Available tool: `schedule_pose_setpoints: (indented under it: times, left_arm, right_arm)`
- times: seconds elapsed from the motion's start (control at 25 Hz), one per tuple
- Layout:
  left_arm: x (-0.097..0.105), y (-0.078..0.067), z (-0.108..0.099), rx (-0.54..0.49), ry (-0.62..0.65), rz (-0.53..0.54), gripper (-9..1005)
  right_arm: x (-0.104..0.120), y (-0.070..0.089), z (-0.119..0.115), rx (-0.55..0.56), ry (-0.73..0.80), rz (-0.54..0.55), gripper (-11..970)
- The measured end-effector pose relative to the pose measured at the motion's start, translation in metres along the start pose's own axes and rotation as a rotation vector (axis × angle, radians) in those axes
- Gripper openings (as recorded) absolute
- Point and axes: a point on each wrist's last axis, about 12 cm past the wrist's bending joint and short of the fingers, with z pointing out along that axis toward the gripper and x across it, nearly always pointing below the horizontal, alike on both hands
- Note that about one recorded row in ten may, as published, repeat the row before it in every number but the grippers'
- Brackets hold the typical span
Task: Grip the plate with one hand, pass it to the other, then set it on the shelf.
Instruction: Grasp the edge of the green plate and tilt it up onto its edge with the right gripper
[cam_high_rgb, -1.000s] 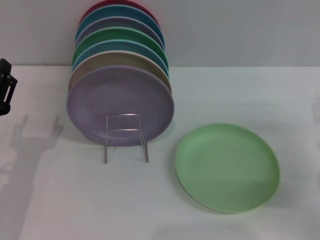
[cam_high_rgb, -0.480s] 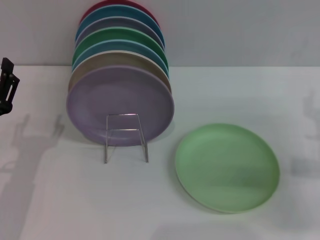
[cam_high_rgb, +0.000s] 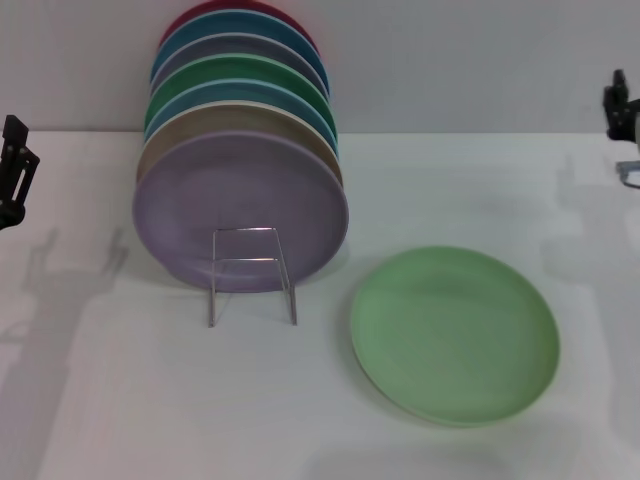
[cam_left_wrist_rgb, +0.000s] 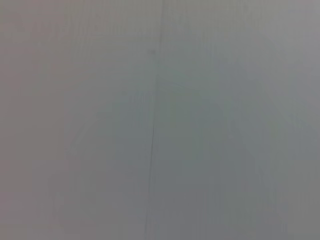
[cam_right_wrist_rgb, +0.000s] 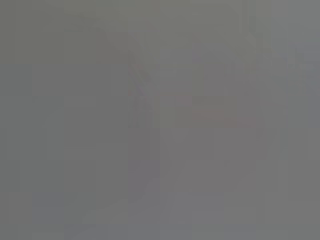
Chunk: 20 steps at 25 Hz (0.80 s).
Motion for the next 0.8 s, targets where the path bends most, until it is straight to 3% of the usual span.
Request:
schedule_pose_setpoints:
  times: [0.28,0.52,0.8]
  left_arm:
    - [0.000,0.002,0.003,-0.002,0.005,0.006,819]
    - [0.000,0.000,0.007,0.006,-0.001,0.002,818]
    - [0.000,-0.005,0.012,0.021,-0.011,-0.005,817]
  right_arm:
    - [-0.021,-0.002,-0.003,-0.210,0.090,0.076,546]
    - [-0.025,-0.021,0.004,-0.353,0.180,0.169,547]
    - [-0.031,-0.021,0.014,-0.452,0.323,0.048,547]
